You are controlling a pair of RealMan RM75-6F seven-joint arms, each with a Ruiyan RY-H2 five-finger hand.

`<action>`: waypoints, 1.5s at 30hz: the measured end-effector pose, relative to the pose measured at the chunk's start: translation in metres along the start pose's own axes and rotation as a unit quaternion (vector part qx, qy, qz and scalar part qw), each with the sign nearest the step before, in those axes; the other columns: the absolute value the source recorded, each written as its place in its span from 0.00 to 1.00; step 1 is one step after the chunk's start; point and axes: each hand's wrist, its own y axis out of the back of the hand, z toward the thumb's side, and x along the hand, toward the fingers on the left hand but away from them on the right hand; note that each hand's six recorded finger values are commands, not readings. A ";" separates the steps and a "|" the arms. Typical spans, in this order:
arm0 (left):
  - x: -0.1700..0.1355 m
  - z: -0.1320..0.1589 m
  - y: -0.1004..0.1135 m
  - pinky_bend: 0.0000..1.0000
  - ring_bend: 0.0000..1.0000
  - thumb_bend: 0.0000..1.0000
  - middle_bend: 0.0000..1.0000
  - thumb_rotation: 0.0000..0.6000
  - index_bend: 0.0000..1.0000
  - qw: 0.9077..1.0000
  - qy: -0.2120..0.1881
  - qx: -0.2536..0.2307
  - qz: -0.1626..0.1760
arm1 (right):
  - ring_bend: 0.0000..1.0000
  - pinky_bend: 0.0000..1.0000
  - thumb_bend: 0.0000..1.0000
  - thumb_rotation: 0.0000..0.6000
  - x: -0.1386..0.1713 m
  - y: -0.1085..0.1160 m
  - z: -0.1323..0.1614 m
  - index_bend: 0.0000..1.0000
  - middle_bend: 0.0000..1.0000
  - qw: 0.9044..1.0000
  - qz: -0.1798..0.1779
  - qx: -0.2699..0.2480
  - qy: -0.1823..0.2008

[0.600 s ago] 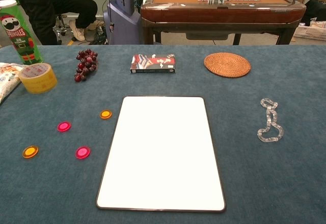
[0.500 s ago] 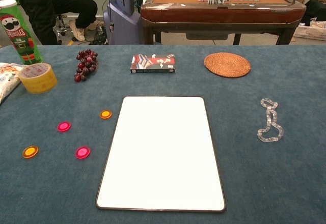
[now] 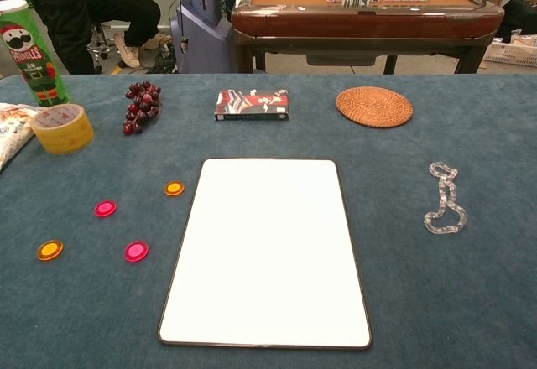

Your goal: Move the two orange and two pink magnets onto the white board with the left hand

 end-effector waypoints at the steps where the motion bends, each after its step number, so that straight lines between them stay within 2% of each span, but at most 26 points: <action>1: 0.003 0.006 0.000 1.00 1.00 0.03 1.00 1.00 0.28 1.000 -0.013 -0.002 -0.004 | 0.23 0.33 0.26 1.00 0.000 0.001 0.000 0.28 0.29 1.000 -0.002 -0.001 0.001; 10: 0.017 0.042 -0.009 1.00 1.00 0.03 1.00 1.00 0.33 0.995 -0.079 0.010 -0.062 | 0.23 0.33 0.26 1.00 0.003 0.005 -0.001 0.28 0.29 1.000 -0.002 -0.011 0.006; 19: 0.033 0.064 -0.039 1.00 1.00 0.03 1.00 1.00 0.35 0.987 -0.091 0.029 -0.126 | 0.23 0.33 0.26 1.00 0.005 0.007 -0.003 0.28 0.29 1.000 -0.001 -0.016 0.003; 28: 0.044 0.066 -0.064 1.00 1.00 0.03 1.00 1.00 0.37 0.983 -0.081 0.049 -0.155 | 0.23 0.33 0.26 1.00 0.005 0.007 -0.005 0.28 0.29 1.000 0.001 -0.018 0.001; 35: 0.049 0.057 -0.075 1.00 1.00 0.03 1.00 1.00 0.40 0.979 -0.056 0.059 -0.184 | 0.23 0.33 0.26 1.00 0.004 0.003 -0.003 0.28 0.29 1.000 0.009 -0.014 0.003; 45: 0.053 0.051 -0.089 1.00 1.00 0.03 1.00 1.00 0.43 0.976 -0.042 0.060 -0.204 | 0.23 0.33 0.26 1.00 0.004 0.002 -0.002 0.28 0.29 1.000 0.011 -0.013 0.003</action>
